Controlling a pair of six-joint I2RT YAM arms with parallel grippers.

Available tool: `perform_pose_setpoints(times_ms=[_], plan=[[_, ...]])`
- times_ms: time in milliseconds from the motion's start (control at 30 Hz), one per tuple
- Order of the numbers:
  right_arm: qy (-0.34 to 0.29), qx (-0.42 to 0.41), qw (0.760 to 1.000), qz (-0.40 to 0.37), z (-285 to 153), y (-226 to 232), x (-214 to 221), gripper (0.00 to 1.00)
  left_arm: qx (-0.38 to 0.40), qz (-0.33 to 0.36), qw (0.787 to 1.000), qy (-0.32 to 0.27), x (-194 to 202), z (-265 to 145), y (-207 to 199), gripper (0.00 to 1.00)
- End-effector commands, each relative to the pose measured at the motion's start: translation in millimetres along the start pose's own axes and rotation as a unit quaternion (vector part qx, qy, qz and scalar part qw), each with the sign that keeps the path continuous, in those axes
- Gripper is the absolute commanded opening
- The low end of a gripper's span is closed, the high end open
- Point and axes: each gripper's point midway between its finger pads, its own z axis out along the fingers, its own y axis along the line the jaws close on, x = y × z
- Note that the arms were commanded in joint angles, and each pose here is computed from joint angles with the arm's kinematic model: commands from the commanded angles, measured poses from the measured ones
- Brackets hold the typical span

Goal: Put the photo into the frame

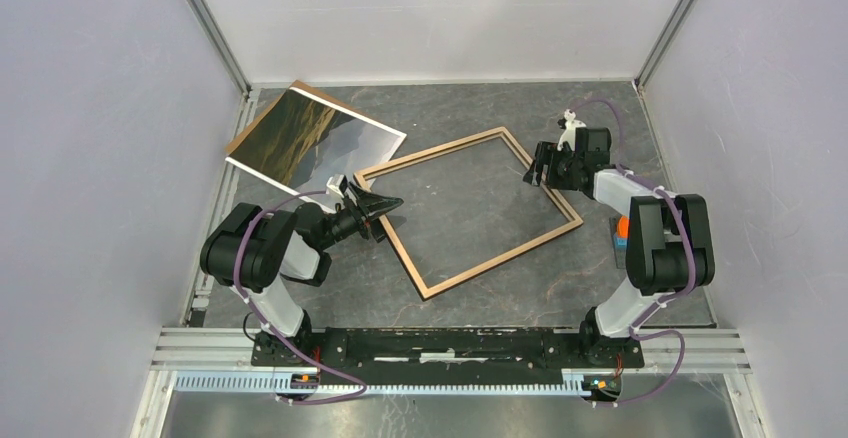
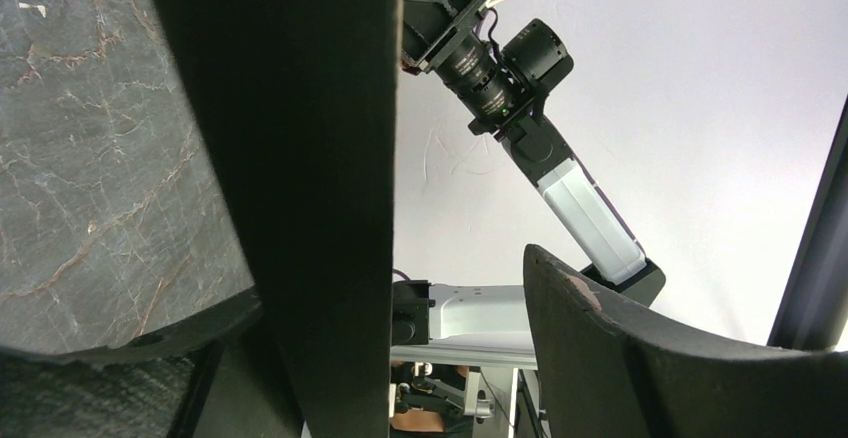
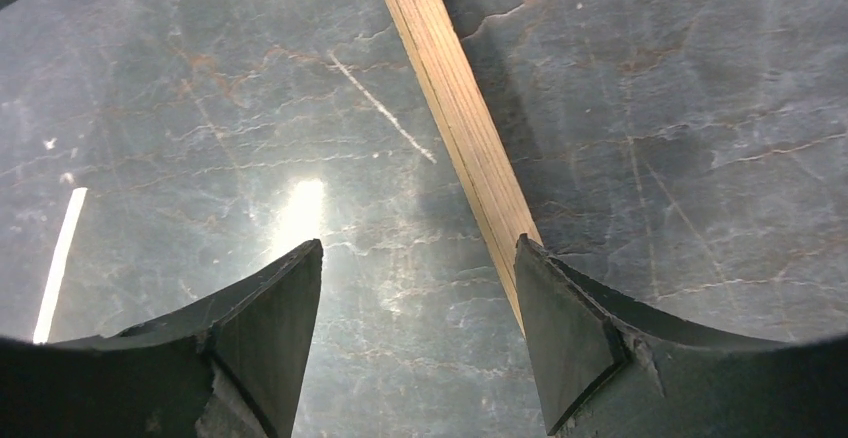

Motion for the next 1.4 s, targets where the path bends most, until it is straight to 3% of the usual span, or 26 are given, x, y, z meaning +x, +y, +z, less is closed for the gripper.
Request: perform_pose_setpoints(times_ms=[0,100,467,567,667,733,1167,1367], plan=[[0.032,-0.071,0.996,0.039,-7.4,27.5,24.9,0.76,0.051,0.029,0.998,0.011,1.2,3.3,-30.1,0.75],[0.032,-0.067,0.996,0.041,-7.9,23.7,25.1,0.76,0.057,0.034,0.998,0.01,1.4,2.8,-35.1,0.68],[0.036,-0.037,0.998,0.037,-6.9,4.5,31.6,0.76,0.06,0.031,0.998,0.002,1.8,0.1,-37.6,0.6],[0.039,-0.044,0.997,0.041,-5.0,6.2,33.8,0.76,0.06,0.027,0.998,0.003,1.4,0.5,-38.4,0.61],[0.042,-0.056,0.996,0.048,-5.7,10.7,37.2,0.76,0.061,0.025,0.998,0.002,1.2,0.6,-38.6,0.74],[0.04,-0.063,0.996,0.05,-6.7,13.7,36.8,0.76,0.058,0.021,0.998,0.002,1.2,0.5,-37.1,0.75],[0.045,-0.084,0.994,0.061,-10.3,21.8,41.5,0.76,0.064,0.02,0.998,0.002,1.1,0.5,-41.8,0.49],[0.048,-0.113,0.99,0.072,-15.7,32.7,46.9,0.76,0.067,0.023,0.997,-0.001,-0.7,1.2,-44.4,0.55]])
